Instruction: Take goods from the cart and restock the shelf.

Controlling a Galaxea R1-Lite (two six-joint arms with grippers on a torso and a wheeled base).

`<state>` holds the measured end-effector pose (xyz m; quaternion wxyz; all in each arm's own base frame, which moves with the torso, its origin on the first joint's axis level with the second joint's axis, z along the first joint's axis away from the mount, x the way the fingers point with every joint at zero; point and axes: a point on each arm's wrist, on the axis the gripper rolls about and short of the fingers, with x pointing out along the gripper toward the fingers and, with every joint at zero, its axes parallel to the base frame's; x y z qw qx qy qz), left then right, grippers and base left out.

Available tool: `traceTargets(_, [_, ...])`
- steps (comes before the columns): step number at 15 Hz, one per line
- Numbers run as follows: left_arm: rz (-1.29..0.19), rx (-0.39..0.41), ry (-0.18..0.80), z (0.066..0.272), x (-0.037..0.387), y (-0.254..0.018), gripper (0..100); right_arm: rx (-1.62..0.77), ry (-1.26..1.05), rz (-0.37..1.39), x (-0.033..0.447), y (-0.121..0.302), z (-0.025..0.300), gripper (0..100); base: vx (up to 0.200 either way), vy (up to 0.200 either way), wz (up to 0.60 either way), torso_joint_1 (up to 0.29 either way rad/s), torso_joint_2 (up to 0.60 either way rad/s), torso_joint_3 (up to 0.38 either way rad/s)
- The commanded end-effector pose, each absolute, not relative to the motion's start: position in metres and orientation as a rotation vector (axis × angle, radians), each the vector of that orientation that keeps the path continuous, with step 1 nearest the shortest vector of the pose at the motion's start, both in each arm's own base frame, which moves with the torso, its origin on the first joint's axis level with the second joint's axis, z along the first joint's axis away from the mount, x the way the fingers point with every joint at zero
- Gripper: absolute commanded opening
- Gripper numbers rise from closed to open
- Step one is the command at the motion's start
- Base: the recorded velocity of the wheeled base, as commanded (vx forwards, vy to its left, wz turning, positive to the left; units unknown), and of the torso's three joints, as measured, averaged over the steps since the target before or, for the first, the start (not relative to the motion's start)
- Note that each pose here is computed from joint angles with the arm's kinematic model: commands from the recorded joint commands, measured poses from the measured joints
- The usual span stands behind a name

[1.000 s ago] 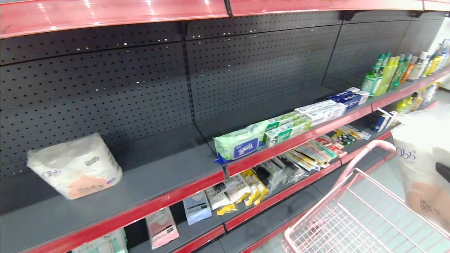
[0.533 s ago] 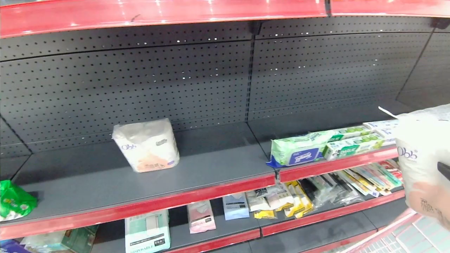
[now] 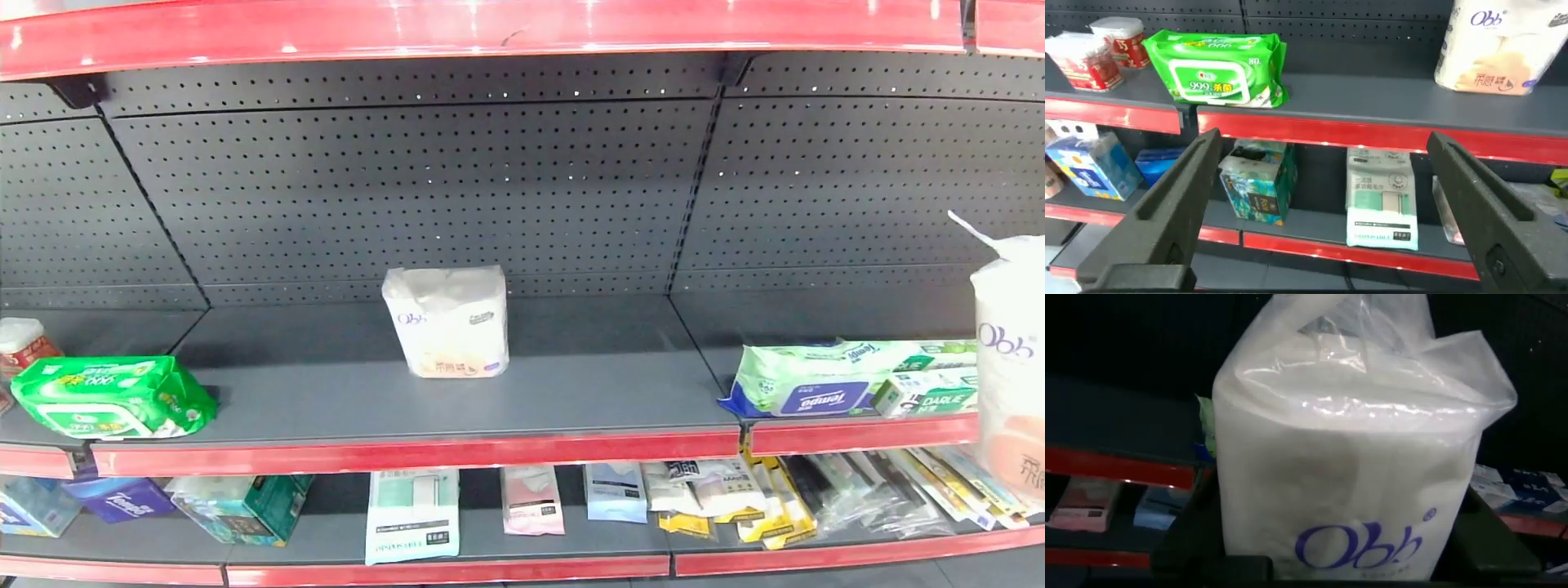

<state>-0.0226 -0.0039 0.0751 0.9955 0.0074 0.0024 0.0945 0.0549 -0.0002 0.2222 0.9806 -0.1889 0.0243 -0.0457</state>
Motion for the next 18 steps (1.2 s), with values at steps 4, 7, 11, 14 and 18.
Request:
traceTargets(4, [0.099,0.032,-0.026,0.083,-0.025,-0.005,100,-0.317,-0.068,0.045,0.012,0.001,0.187,0,0.0,0.0,0.0,0.0,0.0,0.0])
traceTargets(7, [0.254,-0.186,0.051,0.207,0.03,0.007,100,-0.255,-0.035,0.056,0.011,0.001,0.171,0,0.0,0.0,0.0,0.0,0.0,0.0])
traceTargets(11, [0.143,-0.053,0.21,0.213,0.13,0.026,100,-0.232,-0.008,0.056,0.011,0.0,0.16,0,0.0,0.0,0.0,0.0,0.0,0.0])
traceTargets(14, [-0.062,0.183,0.29,0.185,0.185,0.072,100,-0.241,-0.011,0.03,0.009,0.0,0.16,0,0.0,0.0,0.0,0.0,0.0,0.0])
traceTargets(18, [-0.298,0.238,0.287,0.163,0.244,0.102,100,-0.241,-0.001,0.019,0.011,0.0,0.159,0,0.0,0.0,0.0,0.0,0.0,0.0])
